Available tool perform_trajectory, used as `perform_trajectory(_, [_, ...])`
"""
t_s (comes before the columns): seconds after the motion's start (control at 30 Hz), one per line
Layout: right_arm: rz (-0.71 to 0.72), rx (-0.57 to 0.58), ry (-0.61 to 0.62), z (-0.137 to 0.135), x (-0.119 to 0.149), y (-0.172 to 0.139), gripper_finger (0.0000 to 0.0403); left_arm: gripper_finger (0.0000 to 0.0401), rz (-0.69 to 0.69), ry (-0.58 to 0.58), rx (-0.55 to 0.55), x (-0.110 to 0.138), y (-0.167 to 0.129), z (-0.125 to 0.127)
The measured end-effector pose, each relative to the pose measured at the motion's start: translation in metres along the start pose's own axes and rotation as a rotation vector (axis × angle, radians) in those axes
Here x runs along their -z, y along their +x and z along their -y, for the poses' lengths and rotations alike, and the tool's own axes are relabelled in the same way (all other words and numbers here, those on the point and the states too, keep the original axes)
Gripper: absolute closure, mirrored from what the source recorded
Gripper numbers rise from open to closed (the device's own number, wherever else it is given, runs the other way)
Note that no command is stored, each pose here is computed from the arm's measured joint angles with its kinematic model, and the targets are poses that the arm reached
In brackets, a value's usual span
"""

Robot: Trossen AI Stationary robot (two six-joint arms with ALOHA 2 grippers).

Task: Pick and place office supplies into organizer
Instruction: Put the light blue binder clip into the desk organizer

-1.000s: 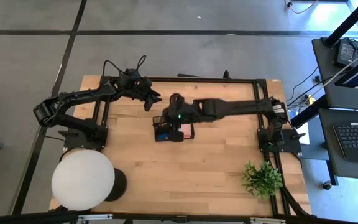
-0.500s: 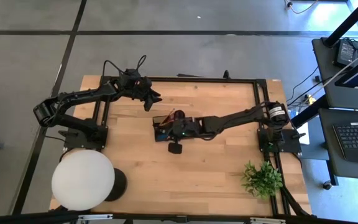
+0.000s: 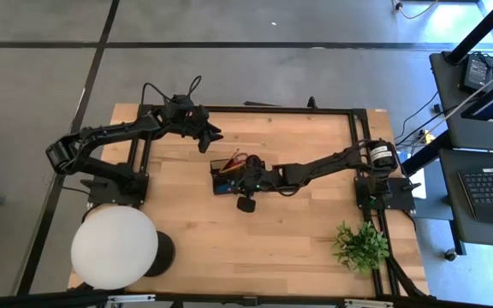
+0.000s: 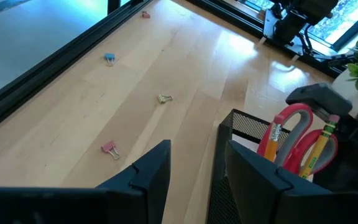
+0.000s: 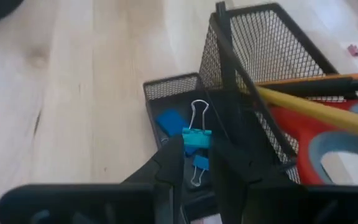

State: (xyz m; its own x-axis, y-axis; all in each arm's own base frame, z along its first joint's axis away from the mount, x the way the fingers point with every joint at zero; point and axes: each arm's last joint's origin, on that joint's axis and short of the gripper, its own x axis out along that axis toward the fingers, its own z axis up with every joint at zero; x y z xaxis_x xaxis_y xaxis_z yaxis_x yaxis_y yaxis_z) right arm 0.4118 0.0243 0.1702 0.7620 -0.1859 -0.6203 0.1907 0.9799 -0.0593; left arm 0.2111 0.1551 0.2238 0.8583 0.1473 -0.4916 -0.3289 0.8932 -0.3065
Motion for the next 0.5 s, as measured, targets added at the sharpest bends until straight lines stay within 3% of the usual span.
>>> perform_trajectory(0.5, [-0.043,0.013,-0.004,0.003,0.014,0.018,0.0335,0.0254,-0.001,0.0,0.0,0.0,0.0,0.0])
